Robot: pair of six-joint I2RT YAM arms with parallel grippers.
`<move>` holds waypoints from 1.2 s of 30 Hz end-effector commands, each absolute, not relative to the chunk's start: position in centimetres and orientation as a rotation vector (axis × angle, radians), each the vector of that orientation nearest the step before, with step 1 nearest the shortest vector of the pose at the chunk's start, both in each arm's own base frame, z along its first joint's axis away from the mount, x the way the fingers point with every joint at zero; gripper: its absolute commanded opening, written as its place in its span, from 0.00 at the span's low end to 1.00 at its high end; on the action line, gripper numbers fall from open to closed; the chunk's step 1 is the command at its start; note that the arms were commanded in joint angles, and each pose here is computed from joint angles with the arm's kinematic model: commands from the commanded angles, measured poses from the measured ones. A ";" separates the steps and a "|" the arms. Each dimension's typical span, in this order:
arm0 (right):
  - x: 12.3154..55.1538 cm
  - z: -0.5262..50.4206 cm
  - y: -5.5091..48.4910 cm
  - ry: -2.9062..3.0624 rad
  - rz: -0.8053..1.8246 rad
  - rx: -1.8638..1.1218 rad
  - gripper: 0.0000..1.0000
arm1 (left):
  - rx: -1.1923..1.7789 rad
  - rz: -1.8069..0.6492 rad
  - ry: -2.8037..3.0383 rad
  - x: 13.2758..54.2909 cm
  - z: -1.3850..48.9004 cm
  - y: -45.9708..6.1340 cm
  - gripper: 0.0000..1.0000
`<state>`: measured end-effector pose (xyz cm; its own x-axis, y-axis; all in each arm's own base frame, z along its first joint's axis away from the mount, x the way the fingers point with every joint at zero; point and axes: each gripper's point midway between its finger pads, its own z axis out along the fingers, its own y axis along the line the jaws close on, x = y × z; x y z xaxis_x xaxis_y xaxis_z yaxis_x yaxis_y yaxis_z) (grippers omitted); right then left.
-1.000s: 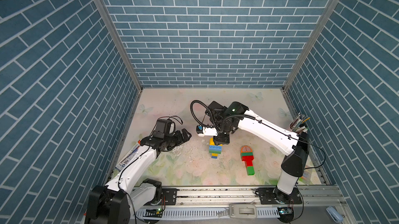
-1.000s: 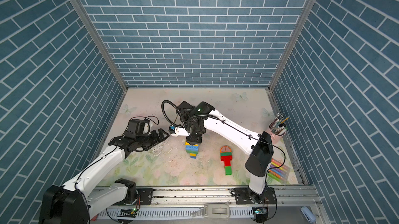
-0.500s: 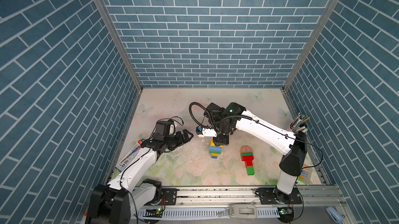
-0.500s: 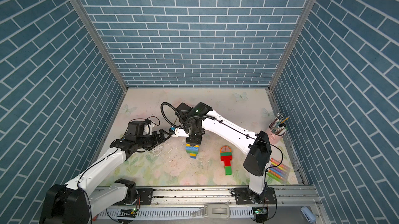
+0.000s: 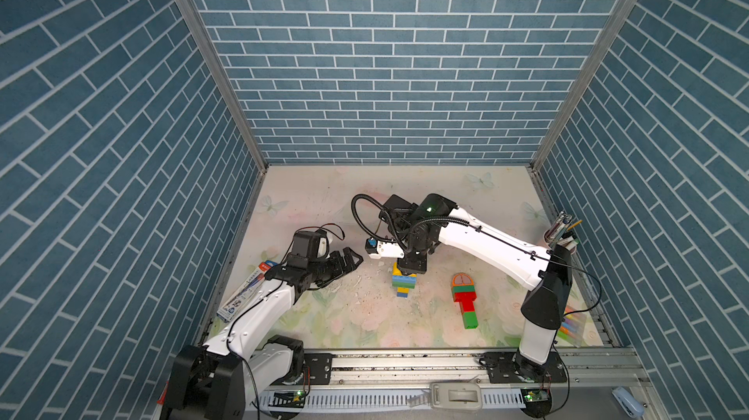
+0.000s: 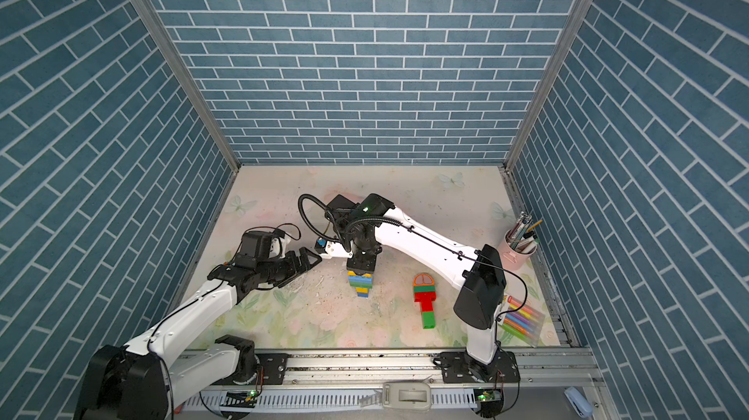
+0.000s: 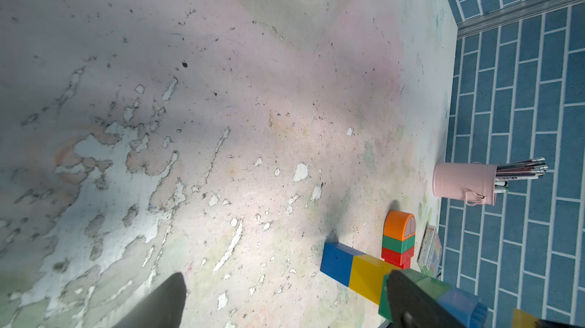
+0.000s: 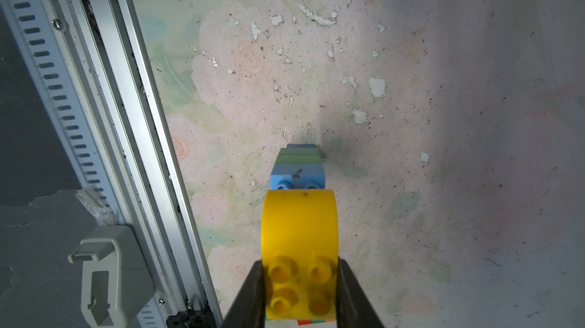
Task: Assemble an ice cream with lego
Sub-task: Assemble the lego brick with the lego brick.
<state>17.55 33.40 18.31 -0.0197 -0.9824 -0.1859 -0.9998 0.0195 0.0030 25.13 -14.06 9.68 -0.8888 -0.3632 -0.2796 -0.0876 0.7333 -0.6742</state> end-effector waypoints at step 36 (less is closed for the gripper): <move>17.0 17.2 32.9 2.263 0.155 -2.074 0.00 | -0.326 -0.953 2.533 25.0 10.1 -13.8 1.00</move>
